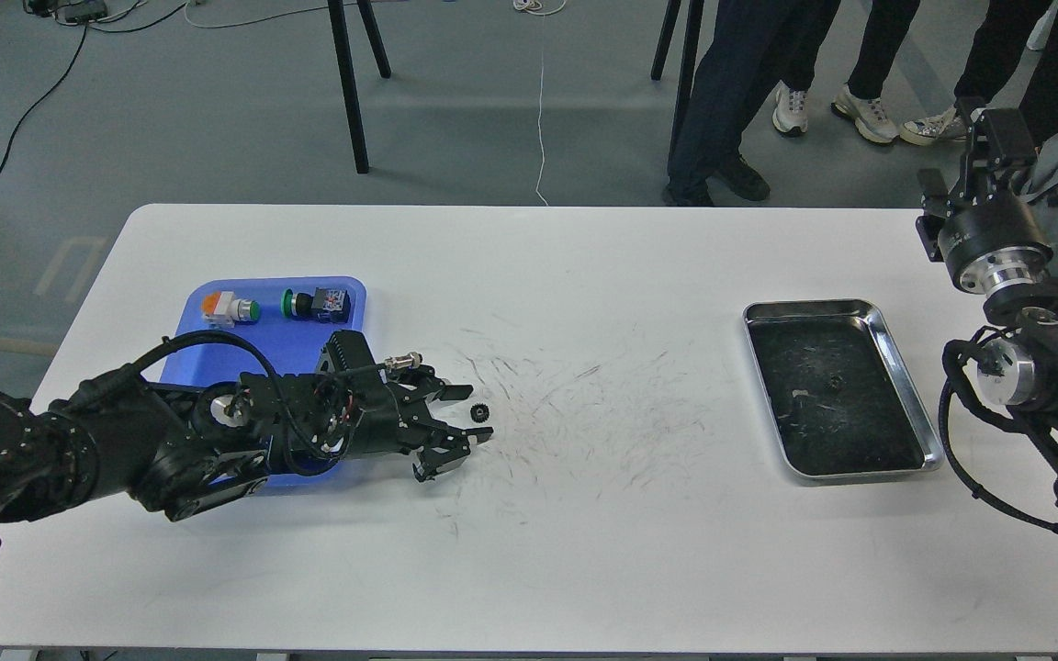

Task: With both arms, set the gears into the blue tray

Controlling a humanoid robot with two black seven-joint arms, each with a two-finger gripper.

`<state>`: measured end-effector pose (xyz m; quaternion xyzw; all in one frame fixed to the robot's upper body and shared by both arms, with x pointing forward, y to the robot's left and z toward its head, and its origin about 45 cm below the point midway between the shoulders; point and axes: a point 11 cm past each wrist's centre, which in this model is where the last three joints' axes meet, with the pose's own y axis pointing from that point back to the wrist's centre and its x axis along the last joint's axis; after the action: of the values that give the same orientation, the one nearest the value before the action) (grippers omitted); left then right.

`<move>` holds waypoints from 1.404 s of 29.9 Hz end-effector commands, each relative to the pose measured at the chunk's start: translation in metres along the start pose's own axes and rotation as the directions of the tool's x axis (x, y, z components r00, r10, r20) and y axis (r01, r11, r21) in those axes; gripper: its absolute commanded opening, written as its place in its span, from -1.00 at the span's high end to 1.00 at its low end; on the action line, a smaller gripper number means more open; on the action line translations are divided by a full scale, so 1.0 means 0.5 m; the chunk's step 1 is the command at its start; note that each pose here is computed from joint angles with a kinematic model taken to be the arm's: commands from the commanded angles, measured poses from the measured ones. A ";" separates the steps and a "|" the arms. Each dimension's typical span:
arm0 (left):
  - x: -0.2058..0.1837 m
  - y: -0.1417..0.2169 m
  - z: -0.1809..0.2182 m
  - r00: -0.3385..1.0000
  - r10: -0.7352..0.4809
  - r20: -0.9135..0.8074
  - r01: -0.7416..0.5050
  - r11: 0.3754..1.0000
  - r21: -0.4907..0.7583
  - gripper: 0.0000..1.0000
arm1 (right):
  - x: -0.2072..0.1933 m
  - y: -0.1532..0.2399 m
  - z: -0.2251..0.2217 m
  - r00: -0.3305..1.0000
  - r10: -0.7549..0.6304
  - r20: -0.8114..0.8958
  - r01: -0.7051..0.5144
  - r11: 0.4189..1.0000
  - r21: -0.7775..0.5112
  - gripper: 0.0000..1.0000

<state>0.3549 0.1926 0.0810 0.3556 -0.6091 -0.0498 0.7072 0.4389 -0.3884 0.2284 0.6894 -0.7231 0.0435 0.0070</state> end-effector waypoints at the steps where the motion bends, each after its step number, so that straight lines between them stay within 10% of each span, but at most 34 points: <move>1: 0.003 -0.002 0.000 1.000 0.004 0.003 -0.004 1.000 0.000 0.02 | -0.001 0.001 0.003 1.000 -0.004 -0.003 0.004 1.000 -0.004 -0.91; 42: 0.039 0.005 -0.034 0.996 0.088 0.000 -0.088 0.994 0.061 0.70 | -0.004 0.014 0.025 1.000 -0.015 -0.012 0.014 0.999 -0.031 -0.91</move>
<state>0.3627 0.1932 0.0867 0.3509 -0.6186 -0.0196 0.7027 0.4325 -0.3883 0.2154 0.6933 -0.7193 0.0372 0.0233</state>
